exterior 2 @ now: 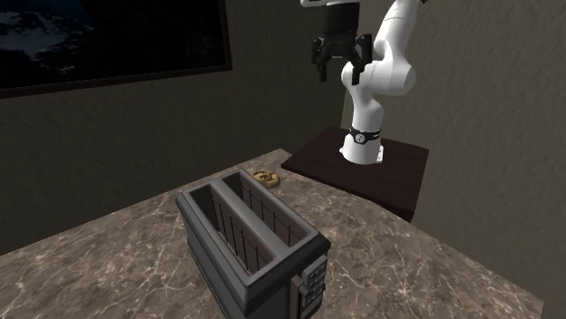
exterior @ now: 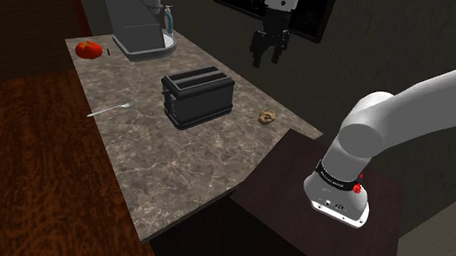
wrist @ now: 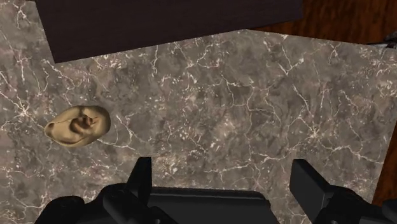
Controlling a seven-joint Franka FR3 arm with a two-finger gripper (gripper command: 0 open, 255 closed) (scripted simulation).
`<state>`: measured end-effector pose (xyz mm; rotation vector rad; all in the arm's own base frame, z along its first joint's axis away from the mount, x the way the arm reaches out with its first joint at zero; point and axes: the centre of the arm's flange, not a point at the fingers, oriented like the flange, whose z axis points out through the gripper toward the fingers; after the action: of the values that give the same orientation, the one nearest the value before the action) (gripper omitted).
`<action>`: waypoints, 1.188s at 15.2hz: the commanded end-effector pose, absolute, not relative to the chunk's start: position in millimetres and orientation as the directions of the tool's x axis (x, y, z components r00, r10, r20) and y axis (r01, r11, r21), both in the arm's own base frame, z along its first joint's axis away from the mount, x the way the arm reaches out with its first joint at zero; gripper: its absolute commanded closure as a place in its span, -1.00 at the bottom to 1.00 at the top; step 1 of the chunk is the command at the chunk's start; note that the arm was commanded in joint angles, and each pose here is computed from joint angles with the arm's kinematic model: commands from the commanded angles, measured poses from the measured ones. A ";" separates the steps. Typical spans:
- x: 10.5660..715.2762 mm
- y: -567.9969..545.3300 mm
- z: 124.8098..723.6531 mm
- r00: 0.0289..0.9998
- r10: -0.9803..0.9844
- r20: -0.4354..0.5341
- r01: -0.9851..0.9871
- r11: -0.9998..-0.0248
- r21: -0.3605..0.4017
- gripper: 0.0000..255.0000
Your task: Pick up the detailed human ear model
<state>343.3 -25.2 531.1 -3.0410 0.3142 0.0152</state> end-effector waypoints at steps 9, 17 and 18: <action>381.7 -100.6 423.3 0.795 -0.602 -0.068 -0.605 -0.784 -0.137 -1.00; 384.7 -163.1 333.3 0.537 -0.835 -0.123 -0.841 -0.517 -0.161 -1.00; 383.4 -170.5 321.9 0.499 -0.857 -0.130 -0.863 -0.478 -0.163 -1.00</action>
<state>384.0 -166.4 332.8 -2.5747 1.4157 0.0468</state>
